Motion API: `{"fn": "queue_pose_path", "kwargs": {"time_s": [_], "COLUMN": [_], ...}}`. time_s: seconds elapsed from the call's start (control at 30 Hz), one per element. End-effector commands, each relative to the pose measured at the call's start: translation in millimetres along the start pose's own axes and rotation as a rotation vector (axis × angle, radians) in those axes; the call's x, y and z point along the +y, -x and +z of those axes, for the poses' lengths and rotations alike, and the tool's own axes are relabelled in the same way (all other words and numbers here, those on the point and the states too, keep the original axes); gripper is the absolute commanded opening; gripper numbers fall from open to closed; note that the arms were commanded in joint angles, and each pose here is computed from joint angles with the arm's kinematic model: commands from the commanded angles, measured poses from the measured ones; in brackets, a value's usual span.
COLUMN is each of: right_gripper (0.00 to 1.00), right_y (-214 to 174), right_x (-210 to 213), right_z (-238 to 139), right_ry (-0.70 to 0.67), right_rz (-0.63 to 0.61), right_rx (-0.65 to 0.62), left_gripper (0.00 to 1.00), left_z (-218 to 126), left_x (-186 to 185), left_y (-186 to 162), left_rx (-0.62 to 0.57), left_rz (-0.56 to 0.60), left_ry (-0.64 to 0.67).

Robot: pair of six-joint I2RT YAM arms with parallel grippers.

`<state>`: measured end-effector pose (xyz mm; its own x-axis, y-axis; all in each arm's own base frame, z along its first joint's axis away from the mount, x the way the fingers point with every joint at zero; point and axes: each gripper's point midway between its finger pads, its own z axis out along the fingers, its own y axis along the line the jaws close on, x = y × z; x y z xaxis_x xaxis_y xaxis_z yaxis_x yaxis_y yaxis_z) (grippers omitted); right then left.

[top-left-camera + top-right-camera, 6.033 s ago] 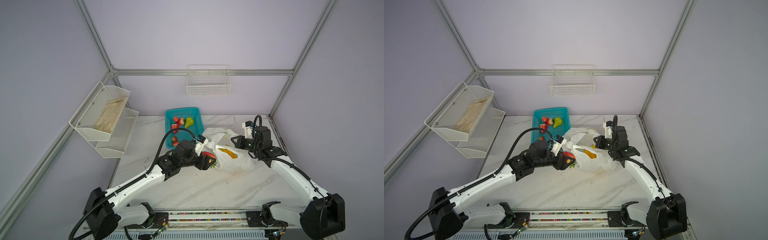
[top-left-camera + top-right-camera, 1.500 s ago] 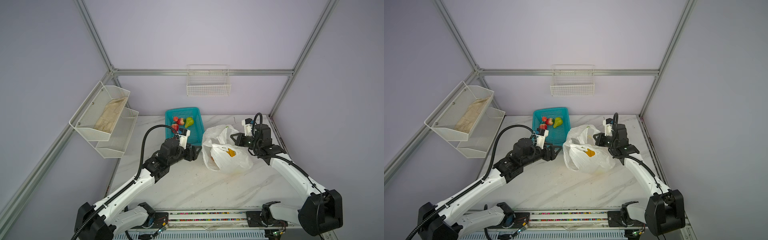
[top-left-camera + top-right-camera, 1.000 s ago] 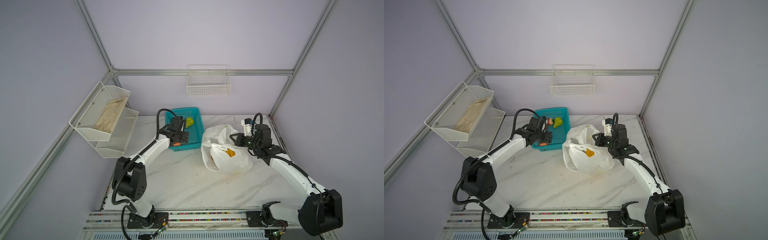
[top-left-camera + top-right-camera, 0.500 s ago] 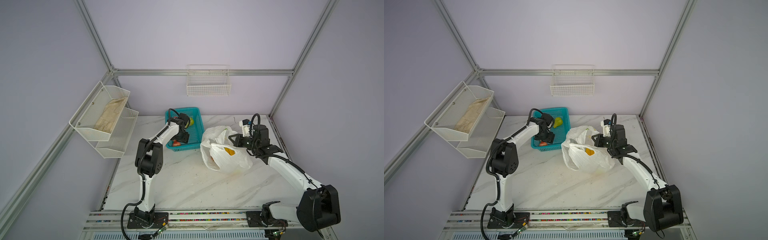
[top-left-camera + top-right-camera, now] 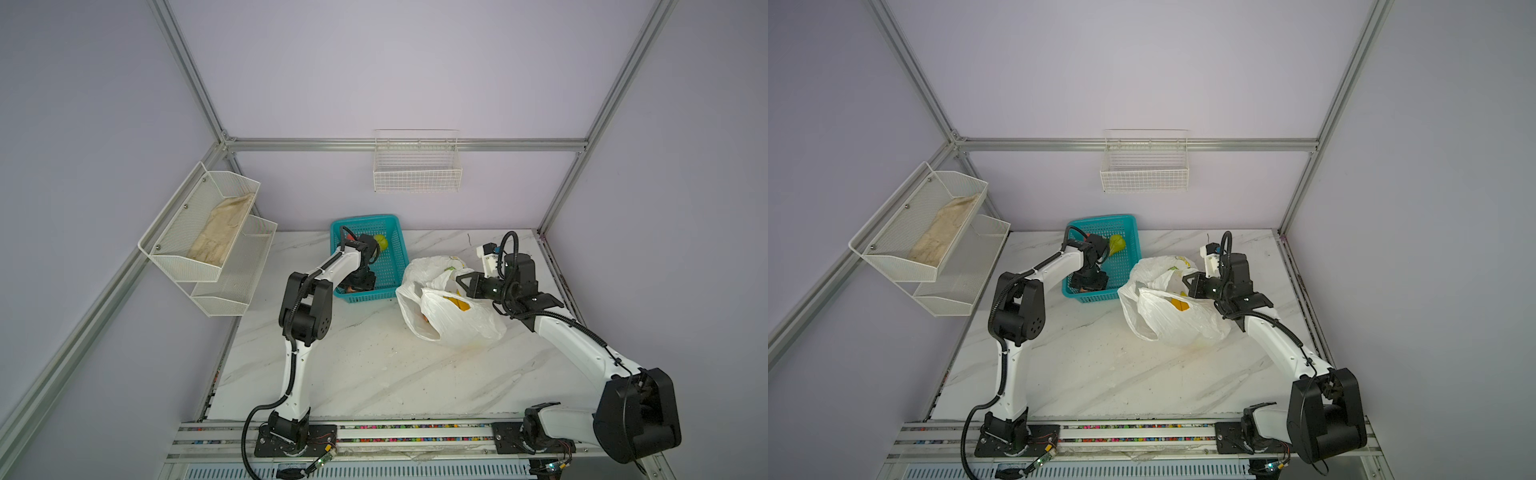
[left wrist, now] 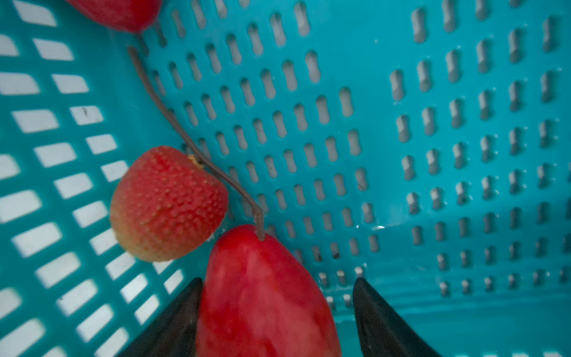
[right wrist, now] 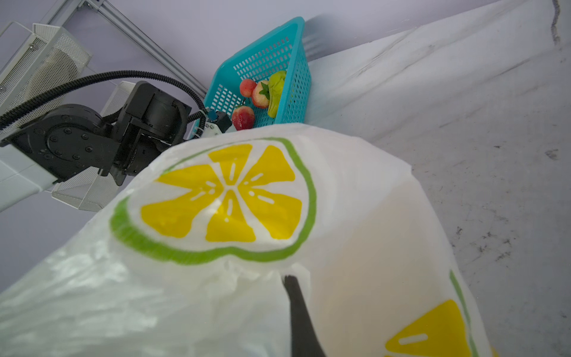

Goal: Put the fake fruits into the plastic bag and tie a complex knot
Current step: 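Move left gripper back into the basket and grasp a red strawberry, then carry the strawberry with left gripper into the bag opening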

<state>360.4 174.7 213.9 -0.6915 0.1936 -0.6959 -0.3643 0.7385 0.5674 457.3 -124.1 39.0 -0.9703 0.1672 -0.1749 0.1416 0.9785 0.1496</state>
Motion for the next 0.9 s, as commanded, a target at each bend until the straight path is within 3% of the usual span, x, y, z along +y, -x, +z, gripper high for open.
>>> {"fn": "queue_pose_path", "kwargs": {"time_s": [0.0,0.33,0.63,0.87], "right_gripper": [0.06,0.06,0.06,0.06], "right_y": [1.3,0.5,5.7,16.0], "right_x": [1.0,-0.8,-3.1,-0.1], "right_z": [-2.6,-5.0,-9.9,-12.0], "right_ry": [0.009,-0.005,-0.037,-0.039], "right_rz": [-0.018,-0.007,0.014,0.035], "right_rx": [-0.019,-0.021,-0.047,-0.075], "left_gripper": [0.7,0.47,0.4,0.38], "left_z": [-23.0,-38.0,-116.4,-171.7], "left_x": [-5.9,-7.5,0.2,-8.5], "left_y": [28.9,38.0,47.2,0.8], "left_rx": [-0.088,-0.139,-0.342,-0.468], "left_rz": [-0.02,-0.032,-0.097,-0.108], "left_ry": [-0.051,-0.074,-0.135,-0.215]}}
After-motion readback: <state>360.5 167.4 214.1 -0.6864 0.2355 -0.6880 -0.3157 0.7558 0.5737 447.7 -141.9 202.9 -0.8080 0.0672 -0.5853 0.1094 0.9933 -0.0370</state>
